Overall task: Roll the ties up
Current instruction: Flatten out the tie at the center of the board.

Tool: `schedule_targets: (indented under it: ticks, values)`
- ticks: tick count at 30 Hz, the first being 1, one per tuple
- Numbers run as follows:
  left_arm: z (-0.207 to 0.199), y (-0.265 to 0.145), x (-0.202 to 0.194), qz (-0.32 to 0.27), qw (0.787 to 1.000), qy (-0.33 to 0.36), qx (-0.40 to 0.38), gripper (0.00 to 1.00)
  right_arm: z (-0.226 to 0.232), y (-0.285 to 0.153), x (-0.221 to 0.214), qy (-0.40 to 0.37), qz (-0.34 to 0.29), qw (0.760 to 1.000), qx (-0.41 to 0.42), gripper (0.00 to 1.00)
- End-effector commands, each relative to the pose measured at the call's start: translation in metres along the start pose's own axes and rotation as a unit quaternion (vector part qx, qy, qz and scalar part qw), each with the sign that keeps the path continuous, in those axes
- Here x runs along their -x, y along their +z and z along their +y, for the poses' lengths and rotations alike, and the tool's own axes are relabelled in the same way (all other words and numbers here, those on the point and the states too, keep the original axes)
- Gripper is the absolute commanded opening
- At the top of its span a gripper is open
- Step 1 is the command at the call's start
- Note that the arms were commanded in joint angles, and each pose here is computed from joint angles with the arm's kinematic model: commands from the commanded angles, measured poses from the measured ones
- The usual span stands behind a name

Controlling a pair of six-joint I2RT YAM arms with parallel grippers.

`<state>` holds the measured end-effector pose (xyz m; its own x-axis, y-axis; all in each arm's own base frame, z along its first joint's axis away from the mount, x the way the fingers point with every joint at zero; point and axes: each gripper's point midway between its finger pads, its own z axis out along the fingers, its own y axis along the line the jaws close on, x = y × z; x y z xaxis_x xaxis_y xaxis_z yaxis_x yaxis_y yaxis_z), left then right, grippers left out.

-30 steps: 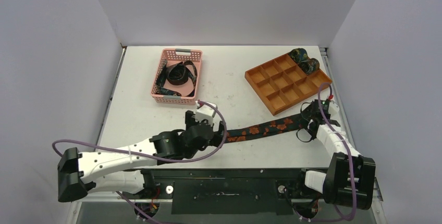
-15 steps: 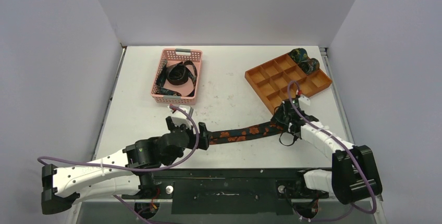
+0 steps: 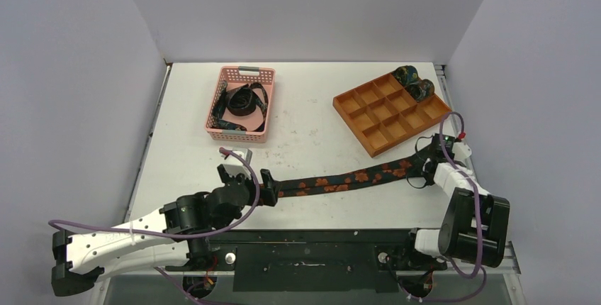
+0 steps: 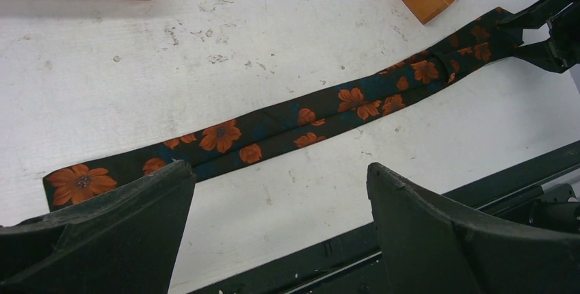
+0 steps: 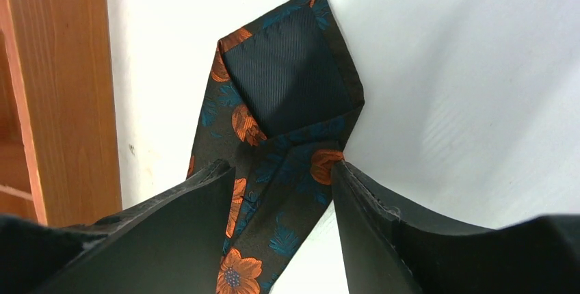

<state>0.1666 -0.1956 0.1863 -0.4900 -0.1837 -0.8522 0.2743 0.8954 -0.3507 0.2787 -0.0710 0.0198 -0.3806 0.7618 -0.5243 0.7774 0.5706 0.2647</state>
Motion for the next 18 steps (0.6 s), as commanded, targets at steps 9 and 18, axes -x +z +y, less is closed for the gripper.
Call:
schedule_targets:
  ticks: [9,18]
  values:
    - [0.016,-0.005,0.004,-0.022,0.999,-0.021,0.019,0.96,0.001,-0.024,0.056,0.039,-0.078,0.996,0.009,0.6]
    - [0.034,-0.004,-0.003,-0.027,0.996,-0.066,0.057,0.96,0.147,-0.12,-0.025,-0.156,-0.092,0.959,0.219,0.69]
